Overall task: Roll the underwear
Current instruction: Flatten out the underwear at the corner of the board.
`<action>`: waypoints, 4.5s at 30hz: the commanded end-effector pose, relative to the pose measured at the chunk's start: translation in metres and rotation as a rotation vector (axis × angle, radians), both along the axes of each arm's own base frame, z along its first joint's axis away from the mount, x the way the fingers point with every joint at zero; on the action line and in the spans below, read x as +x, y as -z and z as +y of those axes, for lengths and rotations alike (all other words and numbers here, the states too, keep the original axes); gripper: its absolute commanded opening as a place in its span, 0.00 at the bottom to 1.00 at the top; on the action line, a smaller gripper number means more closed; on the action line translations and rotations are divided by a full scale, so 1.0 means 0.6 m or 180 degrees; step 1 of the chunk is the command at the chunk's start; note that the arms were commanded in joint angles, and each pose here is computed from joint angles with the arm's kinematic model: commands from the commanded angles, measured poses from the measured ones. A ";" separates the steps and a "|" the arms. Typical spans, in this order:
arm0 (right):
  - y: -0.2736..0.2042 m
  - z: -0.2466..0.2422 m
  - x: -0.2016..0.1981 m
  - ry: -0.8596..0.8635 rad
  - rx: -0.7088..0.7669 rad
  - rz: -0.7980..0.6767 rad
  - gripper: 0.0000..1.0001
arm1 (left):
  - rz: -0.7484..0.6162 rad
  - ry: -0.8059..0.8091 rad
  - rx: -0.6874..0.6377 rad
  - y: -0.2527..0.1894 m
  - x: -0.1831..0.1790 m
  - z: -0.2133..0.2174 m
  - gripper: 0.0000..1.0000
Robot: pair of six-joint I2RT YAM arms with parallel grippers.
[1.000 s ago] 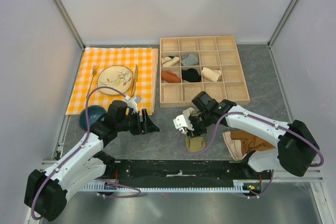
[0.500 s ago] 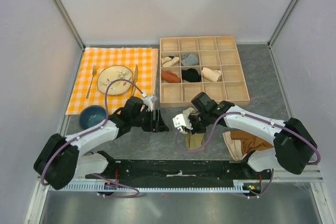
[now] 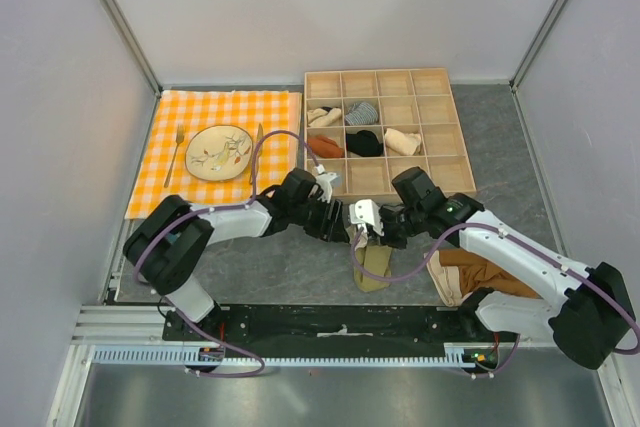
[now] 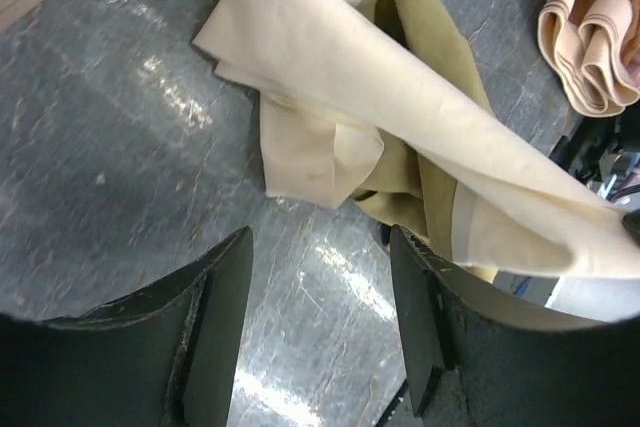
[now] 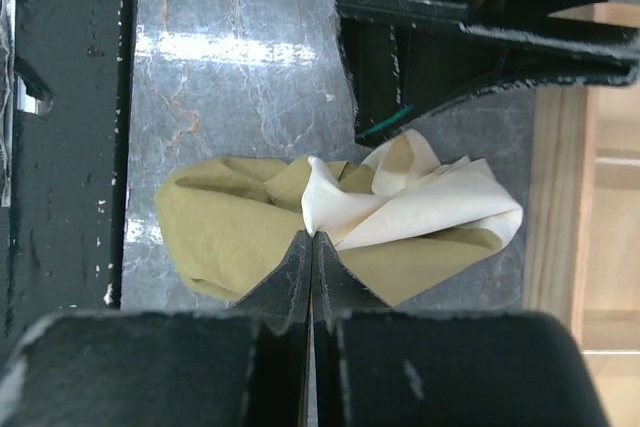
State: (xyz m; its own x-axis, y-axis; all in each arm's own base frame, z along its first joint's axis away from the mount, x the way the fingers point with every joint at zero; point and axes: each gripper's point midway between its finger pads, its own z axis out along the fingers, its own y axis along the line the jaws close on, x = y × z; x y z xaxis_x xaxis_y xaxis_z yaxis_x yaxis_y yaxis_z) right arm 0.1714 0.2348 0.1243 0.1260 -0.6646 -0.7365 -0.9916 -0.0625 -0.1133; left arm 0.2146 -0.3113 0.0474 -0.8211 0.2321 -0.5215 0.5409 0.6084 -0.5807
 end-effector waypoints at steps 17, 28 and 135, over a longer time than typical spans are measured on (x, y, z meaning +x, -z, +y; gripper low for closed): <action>-0.008 -0.020 0.003 0.0223 0.0014 0.0284 0.00 | -0.0324 0.0412 0.0398 0.015 0.011 -0.053 0.09; -0.089 -0.042 0.044 0.0176 -0.0052 -0.0125 0.00 | -0.0187 -0.0012 0.0284 -0.121 -0.054 0.031 0.02; 0.088 0.064 -0.059 -0.1254 -0.0439 0.0005 0.54 | 0.0301 -0.2150 -0.0082 -0.186 -0.027 0.290 0.49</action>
State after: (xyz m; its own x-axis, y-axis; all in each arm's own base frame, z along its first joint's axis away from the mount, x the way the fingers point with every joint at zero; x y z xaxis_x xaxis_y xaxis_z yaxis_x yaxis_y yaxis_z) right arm 0.1393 0.2542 0.0808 0.3852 -0.6529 -0.6521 -0.8845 -0.4628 -0.0591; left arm 0.2041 -0.1286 0.1523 -0.8324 -0.2863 -0.4746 0.0255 0.8355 -0.5488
